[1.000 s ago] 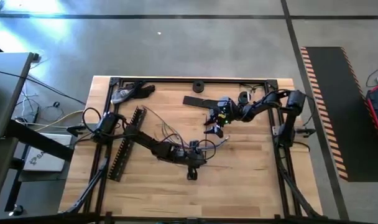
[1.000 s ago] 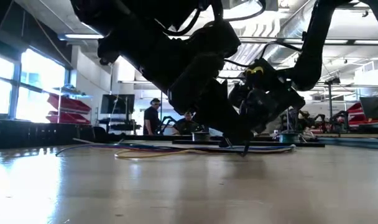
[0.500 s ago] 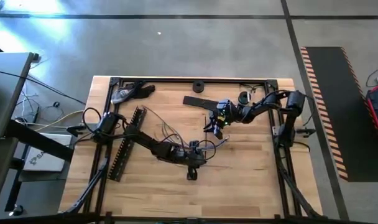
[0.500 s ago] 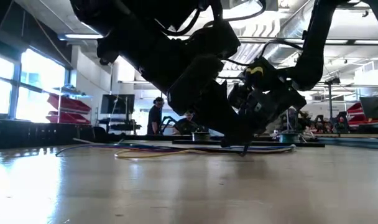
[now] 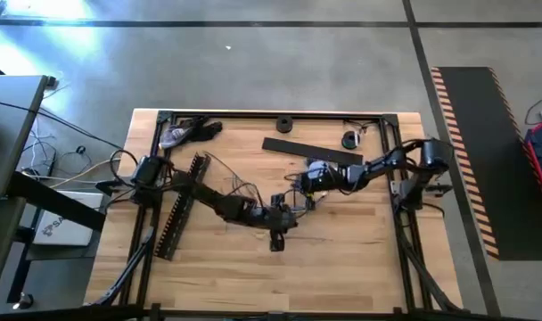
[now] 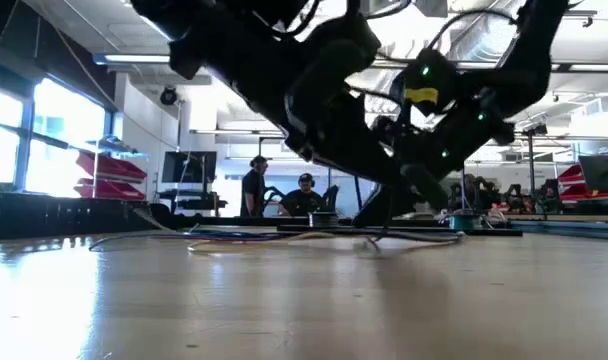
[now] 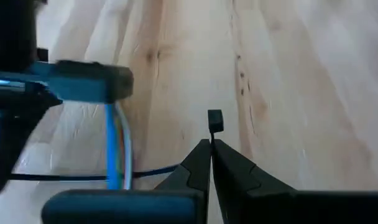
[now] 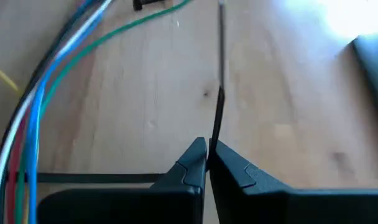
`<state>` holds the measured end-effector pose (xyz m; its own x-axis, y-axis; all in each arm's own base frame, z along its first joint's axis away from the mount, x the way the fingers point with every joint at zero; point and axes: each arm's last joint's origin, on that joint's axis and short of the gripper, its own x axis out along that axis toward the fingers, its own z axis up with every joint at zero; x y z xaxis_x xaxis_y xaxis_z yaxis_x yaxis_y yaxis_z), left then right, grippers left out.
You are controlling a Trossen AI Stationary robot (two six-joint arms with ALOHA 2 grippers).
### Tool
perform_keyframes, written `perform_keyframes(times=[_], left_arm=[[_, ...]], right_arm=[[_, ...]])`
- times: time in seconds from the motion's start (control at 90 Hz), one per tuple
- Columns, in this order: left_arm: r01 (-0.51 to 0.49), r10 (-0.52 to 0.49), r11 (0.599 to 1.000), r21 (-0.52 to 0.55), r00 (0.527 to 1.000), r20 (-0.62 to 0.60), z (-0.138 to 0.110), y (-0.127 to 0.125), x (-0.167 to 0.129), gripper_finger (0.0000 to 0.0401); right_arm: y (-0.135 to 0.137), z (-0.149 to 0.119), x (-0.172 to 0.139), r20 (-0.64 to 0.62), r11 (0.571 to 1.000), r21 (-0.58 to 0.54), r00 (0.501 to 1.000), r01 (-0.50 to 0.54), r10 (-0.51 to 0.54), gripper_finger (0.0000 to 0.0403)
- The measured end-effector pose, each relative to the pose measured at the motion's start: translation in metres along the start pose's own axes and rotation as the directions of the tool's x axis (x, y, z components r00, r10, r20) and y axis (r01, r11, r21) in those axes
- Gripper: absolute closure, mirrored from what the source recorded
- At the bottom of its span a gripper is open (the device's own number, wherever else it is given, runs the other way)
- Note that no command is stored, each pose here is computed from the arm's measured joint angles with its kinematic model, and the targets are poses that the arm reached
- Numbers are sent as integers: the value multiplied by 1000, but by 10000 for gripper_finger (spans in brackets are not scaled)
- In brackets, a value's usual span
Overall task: Ziptie cables
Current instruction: Insert the right cable zip tie into the cable wires
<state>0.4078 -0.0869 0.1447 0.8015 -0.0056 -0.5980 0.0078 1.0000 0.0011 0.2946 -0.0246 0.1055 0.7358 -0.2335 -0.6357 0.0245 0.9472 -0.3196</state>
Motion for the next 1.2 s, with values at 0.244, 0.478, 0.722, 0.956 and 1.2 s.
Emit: perform_keyframes(times=[0.244,0.478,0.722,0.956,1.2], left_arm=[[65,-65,995,-71,998,-8,2,17,3,401],[113,-114,989,-98,993,-10,3,19,2,401],[113,-114,986,-125,994,3,6,23,2,401],[157,-150,969,-193,988,47,11,33,3,401],[185,-177,951,-246,983,57,12,40,3,401]], right_arm=[[30,8,-10,-13,947,-270,983,175,-185,403],[48,9,-18,69,887,-392,969,245,-237,403],[64,3,-31,171,770,-551,947,320,-272,403],[75,4,-36,187,743,-586,946,325,-266,403],[81,5,-39,193,742,-571,936,351,-293,403]])
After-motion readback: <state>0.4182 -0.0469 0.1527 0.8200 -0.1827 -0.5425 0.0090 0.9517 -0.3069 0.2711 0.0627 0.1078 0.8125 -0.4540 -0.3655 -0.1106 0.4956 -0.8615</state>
